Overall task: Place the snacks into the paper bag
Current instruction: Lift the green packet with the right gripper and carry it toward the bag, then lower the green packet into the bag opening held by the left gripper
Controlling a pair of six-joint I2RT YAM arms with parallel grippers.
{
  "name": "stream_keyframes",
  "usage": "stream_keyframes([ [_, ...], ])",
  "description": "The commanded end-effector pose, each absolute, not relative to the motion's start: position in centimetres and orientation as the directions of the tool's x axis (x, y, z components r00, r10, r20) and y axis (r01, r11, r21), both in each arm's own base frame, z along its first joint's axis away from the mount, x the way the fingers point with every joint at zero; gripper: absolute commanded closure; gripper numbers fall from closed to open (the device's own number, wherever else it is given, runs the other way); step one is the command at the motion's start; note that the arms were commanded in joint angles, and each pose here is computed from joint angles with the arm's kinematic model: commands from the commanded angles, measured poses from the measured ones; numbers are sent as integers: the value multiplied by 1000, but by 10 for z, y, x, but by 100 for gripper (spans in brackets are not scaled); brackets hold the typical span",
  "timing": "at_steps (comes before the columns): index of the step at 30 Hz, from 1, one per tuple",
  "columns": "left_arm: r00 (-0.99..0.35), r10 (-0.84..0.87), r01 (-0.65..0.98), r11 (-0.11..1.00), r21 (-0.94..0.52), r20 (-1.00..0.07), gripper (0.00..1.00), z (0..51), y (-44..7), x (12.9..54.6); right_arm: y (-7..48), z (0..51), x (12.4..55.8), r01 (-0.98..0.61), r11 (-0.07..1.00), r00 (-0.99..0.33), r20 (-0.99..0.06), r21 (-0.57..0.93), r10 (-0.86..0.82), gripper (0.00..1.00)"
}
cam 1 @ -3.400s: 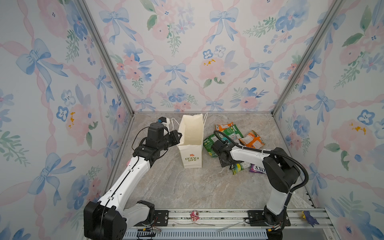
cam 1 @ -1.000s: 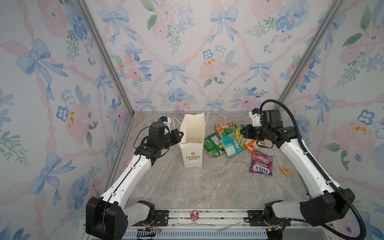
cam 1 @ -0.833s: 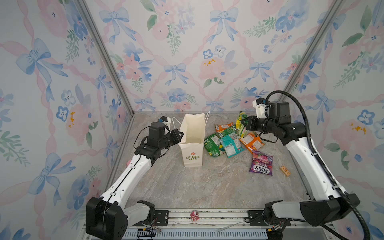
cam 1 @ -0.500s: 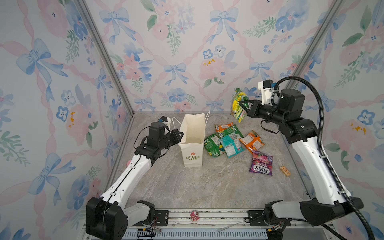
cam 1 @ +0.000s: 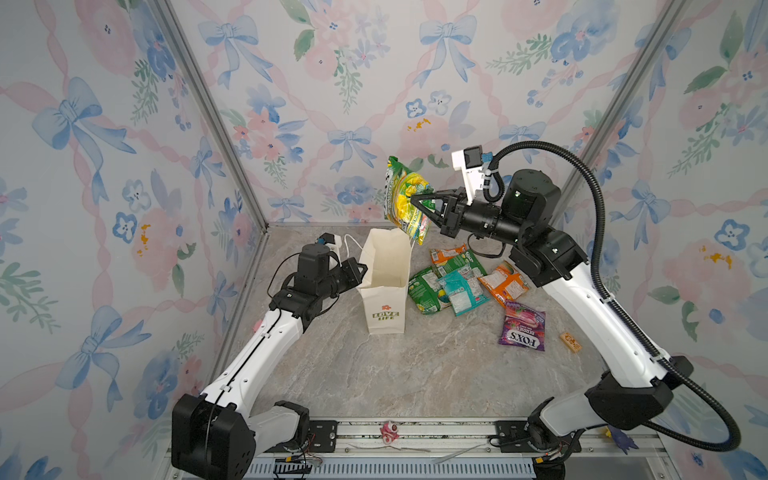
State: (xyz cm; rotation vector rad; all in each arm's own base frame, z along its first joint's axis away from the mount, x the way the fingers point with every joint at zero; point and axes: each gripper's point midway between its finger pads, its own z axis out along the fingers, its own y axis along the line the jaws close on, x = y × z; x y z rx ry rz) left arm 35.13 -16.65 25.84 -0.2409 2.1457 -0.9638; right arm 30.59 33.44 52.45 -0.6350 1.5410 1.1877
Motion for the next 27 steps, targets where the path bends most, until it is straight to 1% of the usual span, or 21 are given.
stream_keyframes([
  [1, -703, -442, 128, 693, -710, -558, 100, 254, -170, 351, 357, 529, 309, -872, 325, -318, -928, 367, 194, 100],
  [5, -700, -441, 129, 695, -707, -562, 100, 254, -169, 350, 375, 500, 322, -839, 362, -381, -914, 406, 141, 100],
  [8, -700, -441, 130, 695, -707, -562, 100, 254, -169, 350, 386, 470, 333, -813, 398, -434, -898, 425, 75, 100],
  [10, -700, -441, 129, 695, -707, -561, 100, 254, -169, 350, 390, 454, 334, -807, 418, -454, -891, 417, 14, 100],
  [13, -702, -441, 128, 695, -707, -560, 100, 253, -169, 350, 387, 434, 336, -790, 477, -470, -880, 386, -67, 100],
  [16, -703, -440, 125, 697, -706, -558, 100, 252, -169, 350, 380, 422, 339, -771, 528, -476, -873, 356, -107, 100],
  [22, -702, -448, 117, 695, -710, -554, 100, 252, -169, 351, 372, 410, 339, -760, 563, -484, -861, 325, -155, 100],
  [27, -694, -454, 115, 696, -709, -558, 100, 254, -167, 351, 366, 392, 340, -750, 599, -502, -832, 282, -237, 100],
])
